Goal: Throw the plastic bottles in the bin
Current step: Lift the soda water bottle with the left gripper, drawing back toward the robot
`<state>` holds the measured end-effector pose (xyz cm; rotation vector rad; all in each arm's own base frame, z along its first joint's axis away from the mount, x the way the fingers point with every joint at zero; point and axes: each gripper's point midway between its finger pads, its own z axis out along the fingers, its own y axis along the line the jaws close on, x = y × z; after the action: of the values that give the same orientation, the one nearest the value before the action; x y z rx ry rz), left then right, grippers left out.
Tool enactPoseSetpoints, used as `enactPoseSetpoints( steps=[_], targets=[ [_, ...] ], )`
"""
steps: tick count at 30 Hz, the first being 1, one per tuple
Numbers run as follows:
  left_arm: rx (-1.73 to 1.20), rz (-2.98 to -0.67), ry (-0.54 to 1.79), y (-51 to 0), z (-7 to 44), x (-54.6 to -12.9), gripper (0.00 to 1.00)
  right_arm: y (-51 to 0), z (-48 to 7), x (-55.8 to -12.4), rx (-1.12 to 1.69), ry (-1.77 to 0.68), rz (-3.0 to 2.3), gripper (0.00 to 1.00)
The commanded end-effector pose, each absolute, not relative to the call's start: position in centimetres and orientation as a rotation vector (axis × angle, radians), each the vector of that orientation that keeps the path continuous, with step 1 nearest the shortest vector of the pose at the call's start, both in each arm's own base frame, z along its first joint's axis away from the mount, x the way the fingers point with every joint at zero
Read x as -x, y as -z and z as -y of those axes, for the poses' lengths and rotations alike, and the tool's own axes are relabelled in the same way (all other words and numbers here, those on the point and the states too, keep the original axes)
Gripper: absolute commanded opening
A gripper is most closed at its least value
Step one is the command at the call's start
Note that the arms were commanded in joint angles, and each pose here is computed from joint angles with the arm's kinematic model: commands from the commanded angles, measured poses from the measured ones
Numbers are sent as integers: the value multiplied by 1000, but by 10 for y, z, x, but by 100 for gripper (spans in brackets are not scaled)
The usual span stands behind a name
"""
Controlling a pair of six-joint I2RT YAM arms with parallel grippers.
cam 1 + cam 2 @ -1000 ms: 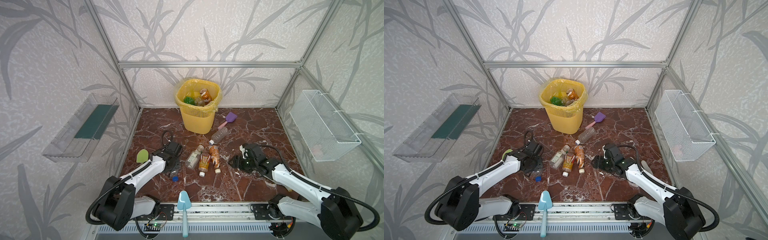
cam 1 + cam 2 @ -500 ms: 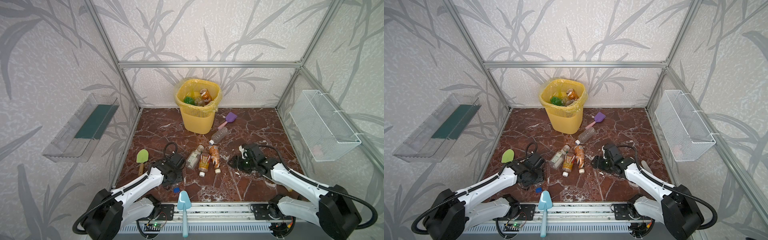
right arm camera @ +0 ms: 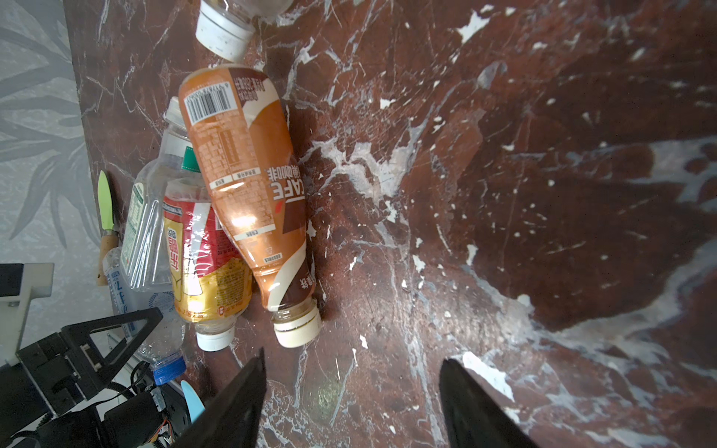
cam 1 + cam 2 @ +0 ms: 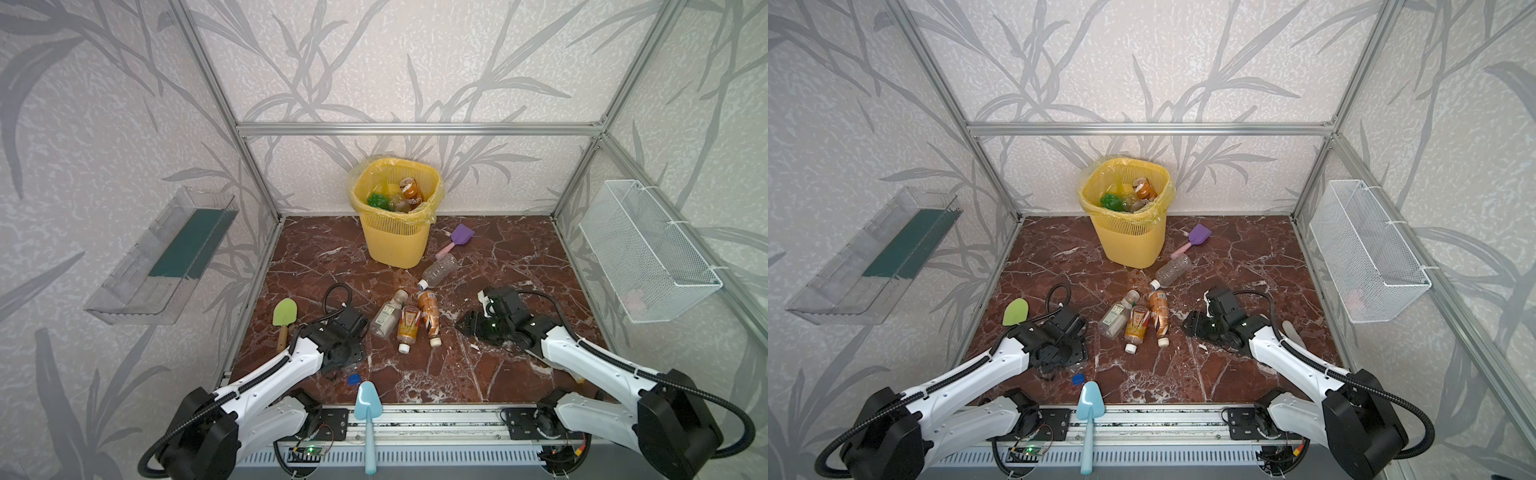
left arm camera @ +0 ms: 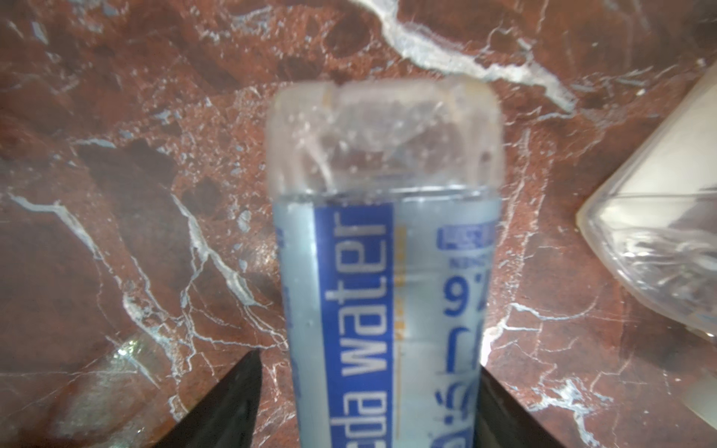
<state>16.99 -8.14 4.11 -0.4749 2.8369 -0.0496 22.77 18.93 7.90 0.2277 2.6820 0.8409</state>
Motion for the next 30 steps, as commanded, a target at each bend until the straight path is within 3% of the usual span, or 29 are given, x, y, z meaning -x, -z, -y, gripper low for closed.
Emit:
enactPoseSetpoints(
  steps=[1,5,11,30],
  targets=[
    [455,-2797,33,-52,81,-181,74,-85,-194,-231,-214,-864,-2667,71],
    [449,-2804,36,-50,83,-182,67,-84,-195,-231,-212,-865,-2672,70],
    [459,-2815,19,-45,80,-179,67,-82,-198,-232,-210,-872,-2678,70],
    [476,-2801,47,-51,79,-177,52,-82,-198,-233,-210,-868,-2679,69]
  ],
)
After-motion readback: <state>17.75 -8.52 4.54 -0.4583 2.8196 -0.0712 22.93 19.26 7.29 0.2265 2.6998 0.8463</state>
